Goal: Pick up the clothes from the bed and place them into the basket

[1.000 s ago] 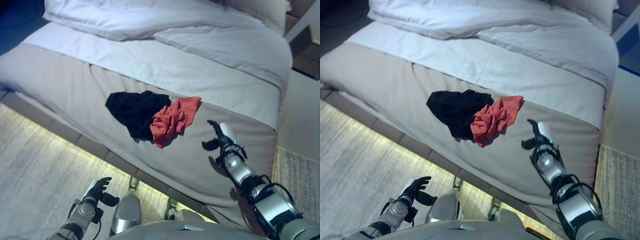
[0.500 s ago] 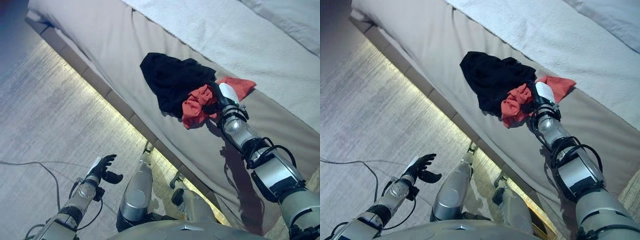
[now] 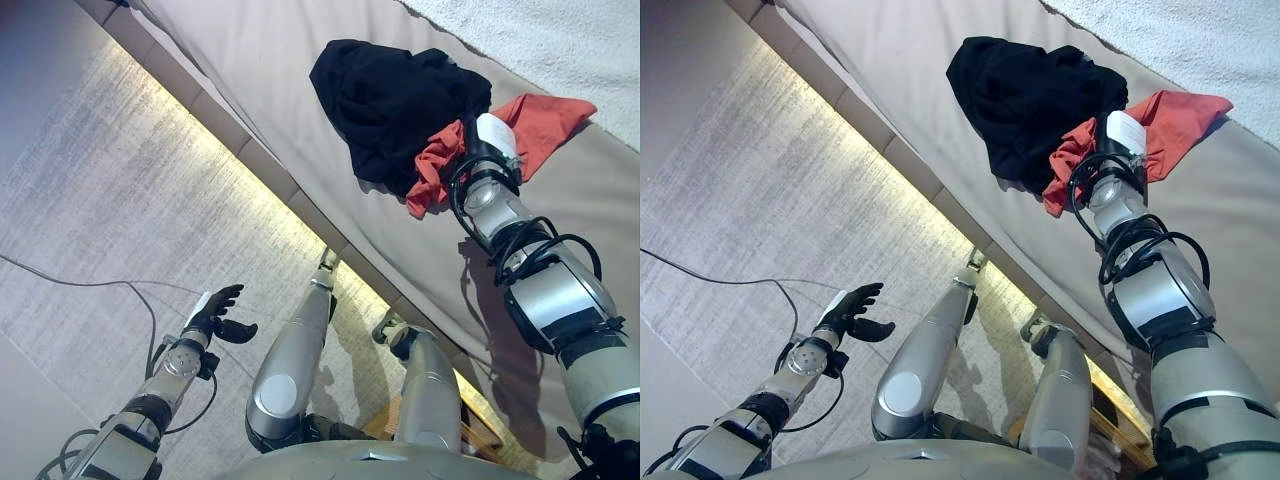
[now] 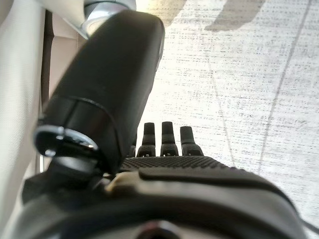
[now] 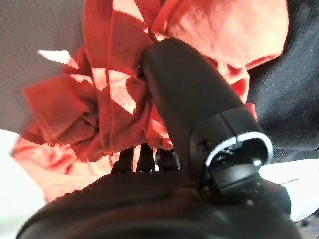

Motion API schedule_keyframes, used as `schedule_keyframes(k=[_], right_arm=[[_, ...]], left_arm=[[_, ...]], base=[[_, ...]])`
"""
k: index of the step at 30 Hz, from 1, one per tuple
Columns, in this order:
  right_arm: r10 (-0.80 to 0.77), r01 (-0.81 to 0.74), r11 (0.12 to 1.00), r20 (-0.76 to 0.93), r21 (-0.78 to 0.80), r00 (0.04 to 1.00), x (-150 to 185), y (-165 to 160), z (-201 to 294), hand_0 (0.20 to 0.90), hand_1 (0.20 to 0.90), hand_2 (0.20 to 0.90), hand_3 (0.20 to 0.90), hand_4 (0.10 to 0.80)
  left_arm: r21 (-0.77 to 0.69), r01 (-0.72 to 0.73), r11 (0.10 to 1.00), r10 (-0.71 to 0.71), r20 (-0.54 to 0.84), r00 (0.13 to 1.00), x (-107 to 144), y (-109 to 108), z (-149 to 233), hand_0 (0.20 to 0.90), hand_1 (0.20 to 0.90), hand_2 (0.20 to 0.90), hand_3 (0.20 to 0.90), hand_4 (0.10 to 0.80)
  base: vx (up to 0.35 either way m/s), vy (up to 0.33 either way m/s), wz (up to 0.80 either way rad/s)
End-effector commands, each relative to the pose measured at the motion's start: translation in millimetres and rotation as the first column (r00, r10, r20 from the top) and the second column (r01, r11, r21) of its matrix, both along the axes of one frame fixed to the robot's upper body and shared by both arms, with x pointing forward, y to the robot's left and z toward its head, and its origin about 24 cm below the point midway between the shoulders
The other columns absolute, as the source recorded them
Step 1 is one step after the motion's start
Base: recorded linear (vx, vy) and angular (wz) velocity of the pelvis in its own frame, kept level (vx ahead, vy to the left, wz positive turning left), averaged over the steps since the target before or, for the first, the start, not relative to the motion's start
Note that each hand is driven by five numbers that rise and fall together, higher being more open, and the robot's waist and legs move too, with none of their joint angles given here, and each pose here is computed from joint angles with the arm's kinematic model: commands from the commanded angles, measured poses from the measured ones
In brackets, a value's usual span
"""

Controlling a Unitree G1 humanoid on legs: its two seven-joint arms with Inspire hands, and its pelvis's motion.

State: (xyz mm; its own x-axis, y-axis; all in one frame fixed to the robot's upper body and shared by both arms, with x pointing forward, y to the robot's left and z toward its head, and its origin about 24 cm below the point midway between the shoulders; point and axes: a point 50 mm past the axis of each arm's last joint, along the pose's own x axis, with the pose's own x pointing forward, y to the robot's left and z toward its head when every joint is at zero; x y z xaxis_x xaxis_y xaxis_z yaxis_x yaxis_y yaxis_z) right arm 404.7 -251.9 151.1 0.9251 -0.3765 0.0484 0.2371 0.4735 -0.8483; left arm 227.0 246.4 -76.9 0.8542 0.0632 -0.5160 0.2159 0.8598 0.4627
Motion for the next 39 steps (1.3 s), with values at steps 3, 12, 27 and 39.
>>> schedule_keyframes(k=[3, 12, 27, 39], right_arm=[[-0.216, 0.215, 0.971, -0.002, 0.101, 0.976, -24.1, -57.5, -10.4, 0.3, 0.3, 0.3, 0.2, 0.1], [-0.312, 0.204, 0.864, 0.17, 0.461, 0.935, -45.4, -87.9, -19.1, 0.3, 0.3, 0.3, 0.2, 0.1], [-0.316, 0.247, 0.875, 0.106, 0.416, 0.943, -57.5, -101.6, -30.1, 0.349, 0.349, 0.349, 0.258, 0.158], [-0.315, 0.182, 0.863, 0.222, 0.472, 0.923, -46.6, -91.4, -10.4, 0.3, 0.3, 0.3, 0.2, 0.1]], left_arm=[[-0.001, -0.053, 0.999, 0.053, -0.028, 0.998, -28.9, 17.0, -7.6, 0.9, 0.9, 0.9, 0.9, 0.8], [-0.001, -0.07, 0.998, 0.07, -0.067, 0.995, -48.1, 12.7, -19.3, 0.9, 0.9, 0.9, 0.9, 0.8], [0.021, -0.087, 0.996, 0.089, -0.153, 0.984, -65.6, 5.3, -37.6, 0.9, 0.9, 0.9, 0.9, 0.8], [0.001, -0.111, 0.994, 0.11, -0.111, 0.988, -50.9, 7.2, -30.0, 0.9, 0.9, 0.9, 0.9, 0.8]], base=[[0.013, -0.02, 0.19], [0.032, -0.008, -0.1], [0.031, 0.01, -0.07], [-0.064, -0.001, 0.03]])
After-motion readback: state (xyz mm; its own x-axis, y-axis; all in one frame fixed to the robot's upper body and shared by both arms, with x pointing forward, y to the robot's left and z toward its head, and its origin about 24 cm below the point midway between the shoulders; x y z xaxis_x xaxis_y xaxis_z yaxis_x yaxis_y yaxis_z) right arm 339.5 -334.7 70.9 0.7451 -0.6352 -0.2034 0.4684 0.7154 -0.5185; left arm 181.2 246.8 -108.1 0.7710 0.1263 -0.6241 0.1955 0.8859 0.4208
